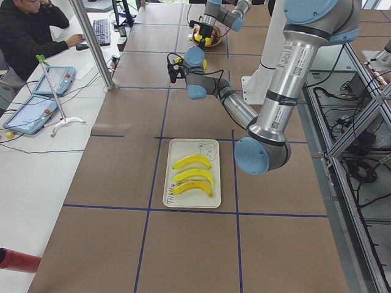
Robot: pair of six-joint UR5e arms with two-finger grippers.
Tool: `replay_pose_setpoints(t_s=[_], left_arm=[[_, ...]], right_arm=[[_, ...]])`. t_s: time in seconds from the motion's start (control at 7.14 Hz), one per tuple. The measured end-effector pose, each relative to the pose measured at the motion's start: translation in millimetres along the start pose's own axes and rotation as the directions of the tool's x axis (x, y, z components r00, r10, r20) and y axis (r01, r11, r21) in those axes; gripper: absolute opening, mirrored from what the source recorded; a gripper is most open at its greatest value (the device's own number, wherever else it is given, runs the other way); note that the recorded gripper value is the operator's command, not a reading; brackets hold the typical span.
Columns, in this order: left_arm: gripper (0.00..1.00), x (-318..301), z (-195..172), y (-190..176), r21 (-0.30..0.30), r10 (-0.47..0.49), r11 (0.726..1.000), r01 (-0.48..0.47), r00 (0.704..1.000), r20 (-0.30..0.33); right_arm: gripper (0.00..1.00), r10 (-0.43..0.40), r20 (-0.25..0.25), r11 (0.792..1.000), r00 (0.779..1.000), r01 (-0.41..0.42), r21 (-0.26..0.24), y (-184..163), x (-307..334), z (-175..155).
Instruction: Transfer all bananas from basket to plate
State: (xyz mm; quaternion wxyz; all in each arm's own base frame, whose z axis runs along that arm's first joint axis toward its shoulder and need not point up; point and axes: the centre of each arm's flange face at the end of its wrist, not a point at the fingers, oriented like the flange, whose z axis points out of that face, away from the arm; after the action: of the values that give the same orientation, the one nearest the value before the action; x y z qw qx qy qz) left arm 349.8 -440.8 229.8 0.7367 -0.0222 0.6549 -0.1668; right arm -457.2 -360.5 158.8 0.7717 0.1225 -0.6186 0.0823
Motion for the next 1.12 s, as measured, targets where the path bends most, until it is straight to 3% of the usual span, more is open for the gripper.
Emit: replay_pose_setpoints(t_s=[0.42, 1.12], left_arm=[[0.99, 36.7, 21.3, 21.4, -0.047, -0.003, 0.999, 0.000, 0.998, -0.058], [0.99, 54.8, 62.2, 46.6, -0.071, 0.005, 0.997, -0.012, 0.995, -0.101]], right_arm=[[0.00, -0.009, 0.021, 1.000, 1.000, 0.009, -0.014, 19.2, -22.6, 2.7], [0.00, -0.014, 0.046, 0.999, 0.999, 0.016, -0.030, 31.7, -32.5, -2.3]])
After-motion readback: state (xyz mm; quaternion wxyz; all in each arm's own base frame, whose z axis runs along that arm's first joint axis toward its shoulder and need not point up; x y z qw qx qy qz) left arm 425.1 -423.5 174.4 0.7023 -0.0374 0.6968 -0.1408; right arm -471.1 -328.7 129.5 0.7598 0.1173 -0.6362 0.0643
